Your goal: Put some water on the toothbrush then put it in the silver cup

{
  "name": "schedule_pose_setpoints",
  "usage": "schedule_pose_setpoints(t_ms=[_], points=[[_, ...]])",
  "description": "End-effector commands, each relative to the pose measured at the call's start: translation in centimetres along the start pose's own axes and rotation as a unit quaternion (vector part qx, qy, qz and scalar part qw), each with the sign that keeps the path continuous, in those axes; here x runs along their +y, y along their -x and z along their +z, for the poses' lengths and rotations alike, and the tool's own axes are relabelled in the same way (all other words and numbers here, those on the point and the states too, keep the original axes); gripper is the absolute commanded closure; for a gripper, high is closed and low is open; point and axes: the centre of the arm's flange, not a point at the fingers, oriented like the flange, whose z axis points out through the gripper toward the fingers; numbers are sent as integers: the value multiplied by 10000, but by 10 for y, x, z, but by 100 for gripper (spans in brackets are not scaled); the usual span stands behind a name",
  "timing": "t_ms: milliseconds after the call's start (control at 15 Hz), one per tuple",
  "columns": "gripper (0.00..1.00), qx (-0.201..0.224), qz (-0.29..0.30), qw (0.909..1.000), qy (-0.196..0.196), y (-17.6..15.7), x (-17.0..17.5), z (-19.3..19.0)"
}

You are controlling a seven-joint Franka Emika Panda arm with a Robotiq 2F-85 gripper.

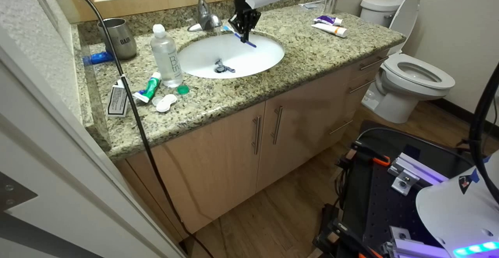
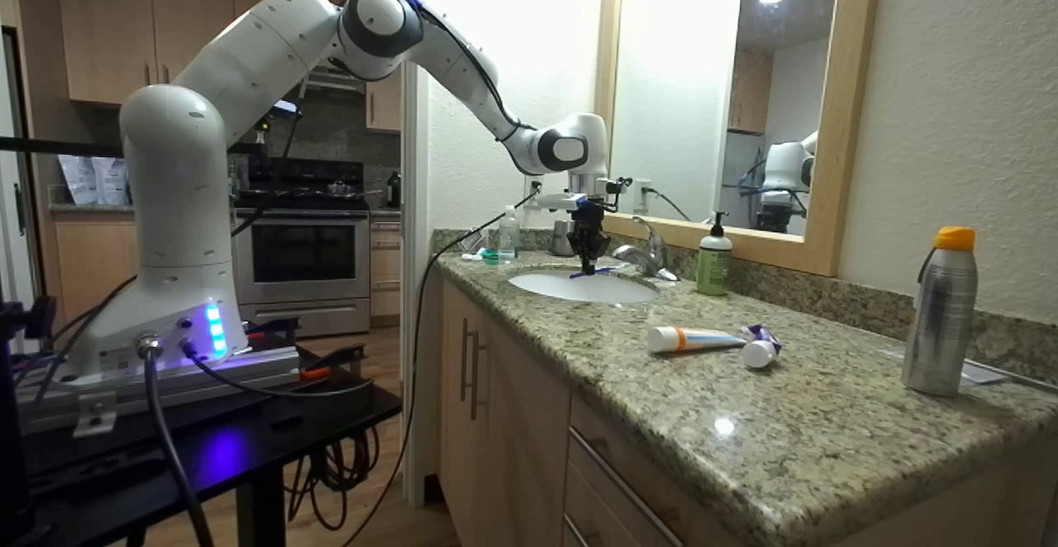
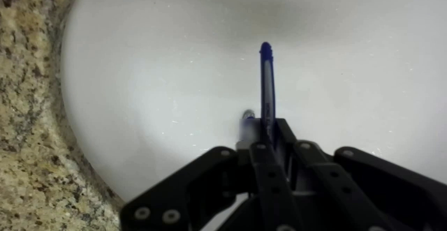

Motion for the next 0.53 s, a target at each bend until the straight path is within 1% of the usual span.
schedule_pose_setpoints(t_ms=[0, 200, 267, 333, 400, 467], points=[[97, -265, -120, 9995, -139, 2, -3, 1], [97, -651, -202, 9973, -277, 7, -11, 6], [97, -699, -184, 9970, -266, 8, -14, 8], [97, -544, -124, 9983, -172, 11, -14, 9], [89, -562, -125, 9982, -177, 11, -15, 9], [89, -557, -124, 9982, -177, 11, -15, 9]])
